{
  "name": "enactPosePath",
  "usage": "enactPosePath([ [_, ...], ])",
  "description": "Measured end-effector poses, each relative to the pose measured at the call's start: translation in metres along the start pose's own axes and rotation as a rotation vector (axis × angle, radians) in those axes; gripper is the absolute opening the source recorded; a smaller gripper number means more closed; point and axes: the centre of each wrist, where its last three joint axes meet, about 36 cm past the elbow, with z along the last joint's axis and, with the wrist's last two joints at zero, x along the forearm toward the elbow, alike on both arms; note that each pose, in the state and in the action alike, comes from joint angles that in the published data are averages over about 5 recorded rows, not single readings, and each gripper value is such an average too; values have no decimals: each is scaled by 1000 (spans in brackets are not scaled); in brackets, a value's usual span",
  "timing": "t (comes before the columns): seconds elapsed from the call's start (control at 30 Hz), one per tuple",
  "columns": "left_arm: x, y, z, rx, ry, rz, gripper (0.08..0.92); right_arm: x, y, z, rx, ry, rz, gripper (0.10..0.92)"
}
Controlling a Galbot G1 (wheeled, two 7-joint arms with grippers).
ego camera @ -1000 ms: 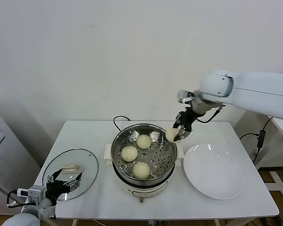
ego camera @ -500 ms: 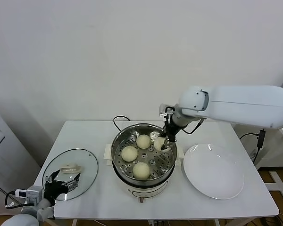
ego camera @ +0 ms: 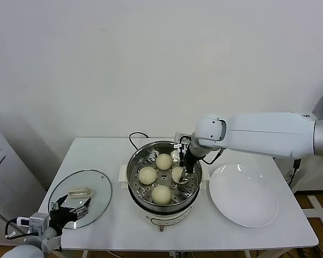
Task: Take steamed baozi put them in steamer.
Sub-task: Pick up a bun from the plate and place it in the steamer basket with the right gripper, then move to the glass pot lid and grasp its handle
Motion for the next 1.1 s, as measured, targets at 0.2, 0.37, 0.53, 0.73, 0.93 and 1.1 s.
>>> enactPosePath([
  [0.2, 0, 0, 0, 2, 0, 0, 823, 3, -1, 0, -10, -16, 3, 768],
  [0.37, 1, -1, 0, 2, -2, 1, 823, 20, -5, 4, -28, -53, 9, 819],
  [0.53, 1, 0, -2, 1, -5, -3, 823, 49, -14, 21, -85, -139, 36, 823],
  [0.73, -2, 1, -5, -5, -13, -3, 823, 78, -19, 65, -202, -323, 125, 823],
  [0.93, -6, 2, -12, -7, -31, -7, 823, 93, -11, 120, -299, -522, 285, 823],
  [1.1, -6, 2, -19, -8, -57, -14, 823, 83, -1, 152, -378, -704, 456, 823],
])
